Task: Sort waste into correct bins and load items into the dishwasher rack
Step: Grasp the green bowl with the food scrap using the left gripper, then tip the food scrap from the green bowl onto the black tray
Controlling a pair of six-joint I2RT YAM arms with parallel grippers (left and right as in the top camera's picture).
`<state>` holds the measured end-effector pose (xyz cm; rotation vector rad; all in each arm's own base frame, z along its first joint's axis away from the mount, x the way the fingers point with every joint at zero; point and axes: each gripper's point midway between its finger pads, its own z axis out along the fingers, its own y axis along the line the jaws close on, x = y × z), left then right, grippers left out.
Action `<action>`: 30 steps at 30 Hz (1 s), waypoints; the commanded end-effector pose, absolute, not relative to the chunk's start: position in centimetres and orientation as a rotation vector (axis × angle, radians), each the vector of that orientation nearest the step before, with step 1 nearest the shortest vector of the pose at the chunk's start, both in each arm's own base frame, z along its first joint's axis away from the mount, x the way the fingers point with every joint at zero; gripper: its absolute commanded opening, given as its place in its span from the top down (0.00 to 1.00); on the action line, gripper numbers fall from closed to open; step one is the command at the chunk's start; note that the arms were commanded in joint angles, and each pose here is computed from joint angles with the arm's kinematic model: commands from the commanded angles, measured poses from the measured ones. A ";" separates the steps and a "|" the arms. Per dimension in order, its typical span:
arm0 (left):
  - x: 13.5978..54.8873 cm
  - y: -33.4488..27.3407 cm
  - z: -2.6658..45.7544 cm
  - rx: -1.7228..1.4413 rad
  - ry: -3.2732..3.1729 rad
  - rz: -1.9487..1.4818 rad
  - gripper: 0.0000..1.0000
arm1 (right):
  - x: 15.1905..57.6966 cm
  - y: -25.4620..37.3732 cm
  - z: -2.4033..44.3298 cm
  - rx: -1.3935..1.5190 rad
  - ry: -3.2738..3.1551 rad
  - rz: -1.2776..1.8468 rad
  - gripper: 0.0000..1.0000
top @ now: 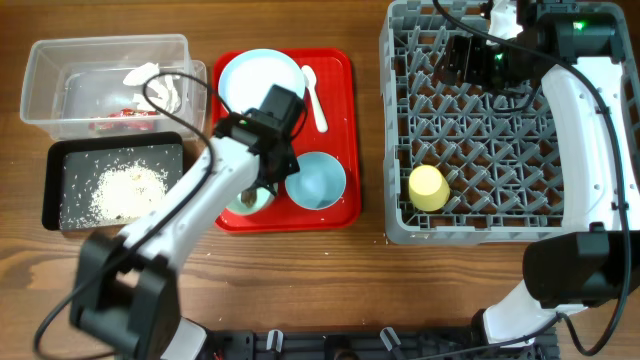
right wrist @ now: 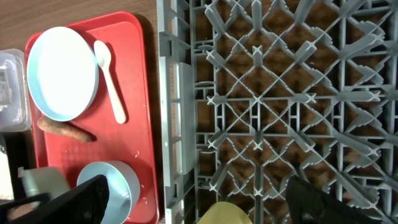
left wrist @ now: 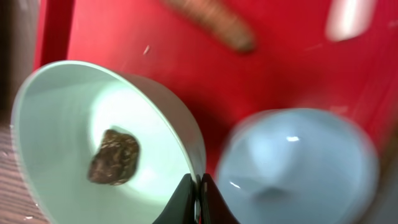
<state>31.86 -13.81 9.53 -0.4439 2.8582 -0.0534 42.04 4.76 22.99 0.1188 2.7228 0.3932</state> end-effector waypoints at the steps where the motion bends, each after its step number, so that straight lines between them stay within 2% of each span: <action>1: 33.5 -12.8 18.5 -0.397 2.636 -0.241 0.96 | 42.0 4.9 24.8 0.080 2.672 0.395 0.07; 5: 32.8 -7.4 23.4 -0.493 2.490 -0.266 0.96 | 42.4 4.9 25.0 0.077 2.656 0.395 0.07; 8: 32.5 -3.4 24.4 -0.546 2.463 -0.307 0.96 | 42.6 5.0 25.1 0.074 2.646 0.399 0.08; 12: 33.1 1.0 23.8 -0.583 2.464 -0.505 0.96 | 42.6 5.0 25.1 0.074 2.647 0.399 0.08; 19: 34.2 6.4 22.2 -0.566 2.259 -1.192 0.96 | 42.5 5.0 25.1 0.076 2.652 0.400 0.08; 25: 34.3 10.7 20.1 -0.721 1.968 -1.567 0.96 | 42.4 5.0 25.0 0.077 2.655 0.400 0.07; 30: 34.7 11.8 19.9 -0.837 1.794 -1.751 0.96 | 42.4 5.0 25.0 0.076 2.655 0.399 0.08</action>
